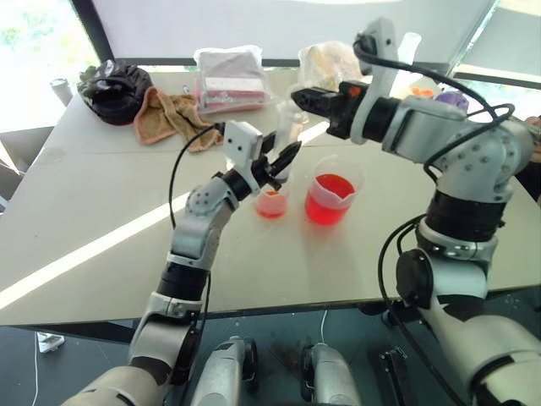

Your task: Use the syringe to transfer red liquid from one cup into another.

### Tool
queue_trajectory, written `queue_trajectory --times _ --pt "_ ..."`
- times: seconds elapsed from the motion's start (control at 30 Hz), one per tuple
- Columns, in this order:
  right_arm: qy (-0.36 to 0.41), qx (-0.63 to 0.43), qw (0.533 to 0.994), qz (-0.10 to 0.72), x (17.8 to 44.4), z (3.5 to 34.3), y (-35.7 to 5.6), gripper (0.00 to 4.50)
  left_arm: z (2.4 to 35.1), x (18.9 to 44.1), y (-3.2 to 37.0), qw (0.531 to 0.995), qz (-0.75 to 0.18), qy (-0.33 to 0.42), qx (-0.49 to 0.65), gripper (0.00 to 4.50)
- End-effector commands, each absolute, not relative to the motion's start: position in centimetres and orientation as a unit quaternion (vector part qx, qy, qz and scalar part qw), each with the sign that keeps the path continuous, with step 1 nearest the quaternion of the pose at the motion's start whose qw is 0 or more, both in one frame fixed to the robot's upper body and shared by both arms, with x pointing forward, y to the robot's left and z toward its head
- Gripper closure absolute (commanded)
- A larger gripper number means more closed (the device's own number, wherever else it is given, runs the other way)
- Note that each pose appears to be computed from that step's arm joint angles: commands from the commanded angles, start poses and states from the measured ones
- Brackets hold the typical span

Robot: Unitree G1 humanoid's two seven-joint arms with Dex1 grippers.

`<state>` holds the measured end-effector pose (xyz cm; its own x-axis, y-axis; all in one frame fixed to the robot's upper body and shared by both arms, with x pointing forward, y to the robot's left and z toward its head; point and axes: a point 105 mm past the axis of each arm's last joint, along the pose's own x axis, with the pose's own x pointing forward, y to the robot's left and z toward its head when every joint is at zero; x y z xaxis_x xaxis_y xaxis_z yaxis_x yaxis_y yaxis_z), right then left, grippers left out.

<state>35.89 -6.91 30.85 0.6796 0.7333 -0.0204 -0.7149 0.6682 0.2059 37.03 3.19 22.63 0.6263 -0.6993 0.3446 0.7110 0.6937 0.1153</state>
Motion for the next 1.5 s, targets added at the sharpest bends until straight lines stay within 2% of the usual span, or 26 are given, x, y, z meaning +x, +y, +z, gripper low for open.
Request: queue_trajectory --times 0.03,0.27,0.3,0.33,0.37,0.5,0.9,1.13,1.33,1.5 --pt "0.129 0.090 0.852 0.499 33.4 28.0 -2.8 4.43 26.4 36.3 3.2 0.890 -0.385 -0.245 -0.024 3.10" --pt "0.132 0.085 0.846 0.510 33.0 27.9 -2.7 4.43 26.5 36.3 3.5 0.891 -0.381 -0.245 -0.022 3.10" --pt "0.131 0.084 0.846 0.511 33.0 28.0 -2.7 4.09 26.5 36.3 3.5 0.891 -0.381 -0.245 -0.022 3.10" --pt "0.130 0.084 0.845 0.512 33.0 28.1 -2.7 3.57 26.4 36.3 3.5 0.891 -0.381 -0.244 -0.022 3.10" --pt "0.128 0.083 0.845 0.513 33.0 28.2 -2.8 3.33 26.4 36.3 3.5 0.892 -0.380 -0.244 -0.021 3.10" --pt "0.120 0.072 0.849 0.509 33.0 28.7 -3.3 1.43 26.3 36.2 3.7 0.894 -0.377 -0.242 -0.022 3.10" --pt "0.076 0.045 0.881 0.464 33.2 31.8 -9.6 1.43 26.4 36.3 4.2 0.899 -0.359 -0.247 -0.031 3.10" --pt "0.062 0.040 0.897 0.435 33.4 32.5 -12.1 1.43 26.6 36.4 4.6 0.904 -0.350 -0.239 -0.054 3.10" --pt "0.083 0.038 0.911 0.403 33.8 31.1 -13.9 1.43 29.4 36.8 6.1 0.905 -0.341 -0.204 -0.150 3.10" --pt "0.093 0.049 0.916 0.386 33.9 30.0 -14.5 1.43 31.0 39.2 9.7 0.913 -0.270 -0.110 -0.284 3.10"
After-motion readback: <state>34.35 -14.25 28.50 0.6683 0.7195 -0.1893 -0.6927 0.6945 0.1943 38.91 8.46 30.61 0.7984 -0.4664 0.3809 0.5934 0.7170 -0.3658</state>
